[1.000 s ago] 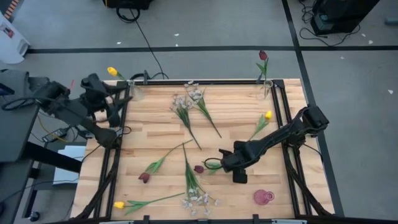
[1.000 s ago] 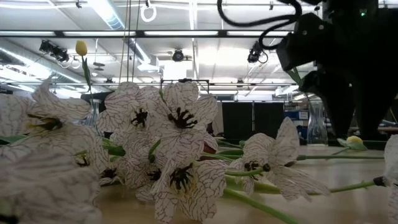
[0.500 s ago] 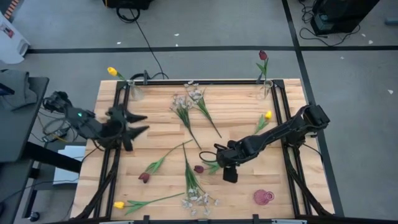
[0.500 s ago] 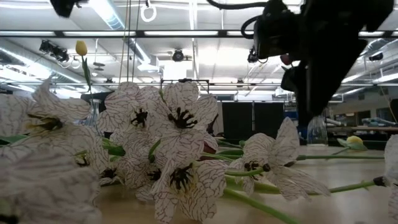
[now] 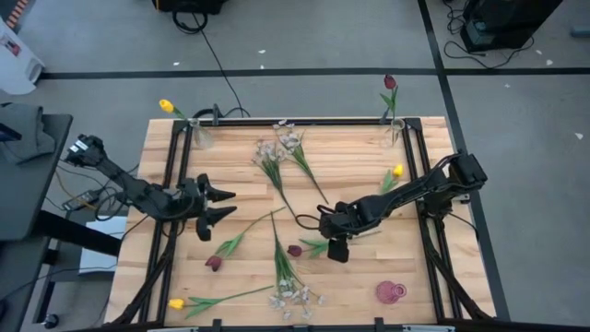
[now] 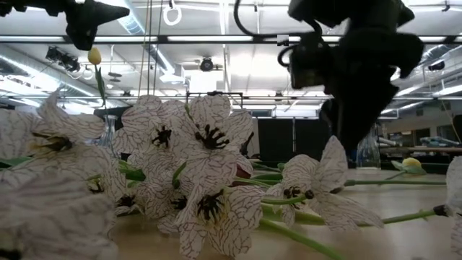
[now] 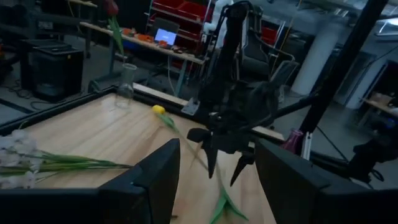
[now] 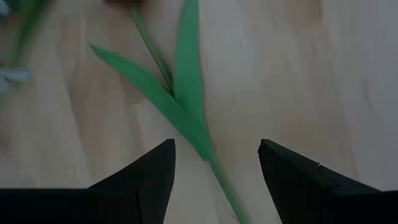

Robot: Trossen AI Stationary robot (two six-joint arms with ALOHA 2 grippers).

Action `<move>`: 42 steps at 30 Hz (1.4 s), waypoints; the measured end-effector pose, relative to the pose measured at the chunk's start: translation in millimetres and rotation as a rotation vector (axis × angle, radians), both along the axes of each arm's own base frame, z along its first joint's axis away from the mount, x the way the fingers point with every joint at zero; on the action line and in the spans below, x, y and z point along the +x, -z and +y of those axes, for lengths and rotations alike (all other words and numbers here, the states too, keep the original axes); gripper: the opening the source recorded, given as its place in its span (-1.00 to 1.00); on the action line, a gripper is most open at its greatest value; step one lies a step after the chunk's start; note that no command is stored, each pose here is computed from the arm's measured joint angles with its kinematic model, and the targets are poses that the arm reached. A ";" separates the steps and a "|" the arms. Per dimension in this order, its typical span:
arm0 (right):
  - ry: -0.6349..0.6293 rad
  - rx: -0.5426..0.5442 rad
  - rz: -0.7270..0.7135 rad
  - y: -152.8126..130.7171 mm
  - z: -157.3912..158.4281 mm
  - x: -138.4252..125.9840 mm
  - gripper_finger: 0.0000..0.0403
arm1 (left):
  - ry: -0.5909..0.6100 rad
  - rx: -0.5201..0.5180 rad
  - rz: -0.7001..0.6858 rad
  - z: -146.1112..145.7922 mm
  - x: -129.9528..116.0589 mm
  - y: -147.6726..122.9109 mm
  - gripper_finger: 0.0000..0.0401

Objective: Sort flowers into vase by color
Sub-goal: Put the right red flower into the right transparent vase

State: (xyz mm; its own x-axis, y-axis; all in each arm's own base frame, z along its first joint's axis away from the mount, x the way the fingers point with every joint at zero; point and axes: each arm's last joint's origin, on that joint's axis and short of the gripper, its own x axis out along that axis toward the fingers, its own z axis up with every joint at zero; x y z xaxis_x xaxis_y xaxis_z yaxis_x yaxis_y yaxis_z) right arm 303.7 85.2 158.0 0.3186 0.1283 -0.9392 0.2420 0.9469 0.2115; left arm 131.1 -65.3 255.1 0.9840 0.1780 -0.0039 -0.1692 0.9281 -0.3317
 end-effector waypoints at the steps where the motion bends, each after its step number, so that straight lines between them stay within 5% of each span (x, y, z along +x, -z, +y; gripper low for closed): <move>1: -0.002 -0.003 0.007 2.1 -0.3 -1.6 0.20 | 0.000 0.001 0.001 0.0 0.1 0.2 0.05; 7: -0.028 -0.012 0.034 12.8 1.0 -10.5 0.16 | 0.000 0.014 0.004 -0.1 0.1 0.3 0.05; 15: -0.021 -0.105 -0.002 23.9 8.4 -20.3 0.07 | -0.015 0.157 0.000 0.3 0.0 -3.5 0.05; 25: 0.015 -0.241 -0.019 25.1 13.0 -25.1 -0.37 | -0.109 0.252 -0.025 3.0 -1.0 -10.8 0.05; 34: 0.030 -0.221 -0.014 25.3 13.4 -25.2 -0.92 | -0.155 0.244 -0.024 4.4 -1.5 -11.8 0.05; 42: 0.054 -0.099 0.008 19.9 18.0 -21.1 -0.96 | -0.154 0.243 -0.024 4.4 -1.5 -11.7 0.05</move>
State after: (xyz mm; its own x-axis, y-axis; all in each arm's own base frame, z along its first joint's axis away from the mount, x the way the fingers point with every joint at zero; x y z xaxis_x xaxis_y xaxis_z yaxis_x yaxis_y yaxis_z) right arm 282.7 103.2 138.2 0.3150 0.0175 -0.9489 0.2941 0.9488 0.1151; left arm 129.6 -60.9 266.8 0.9446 0.3183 0.0803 -0.3091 0.9448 -0.1087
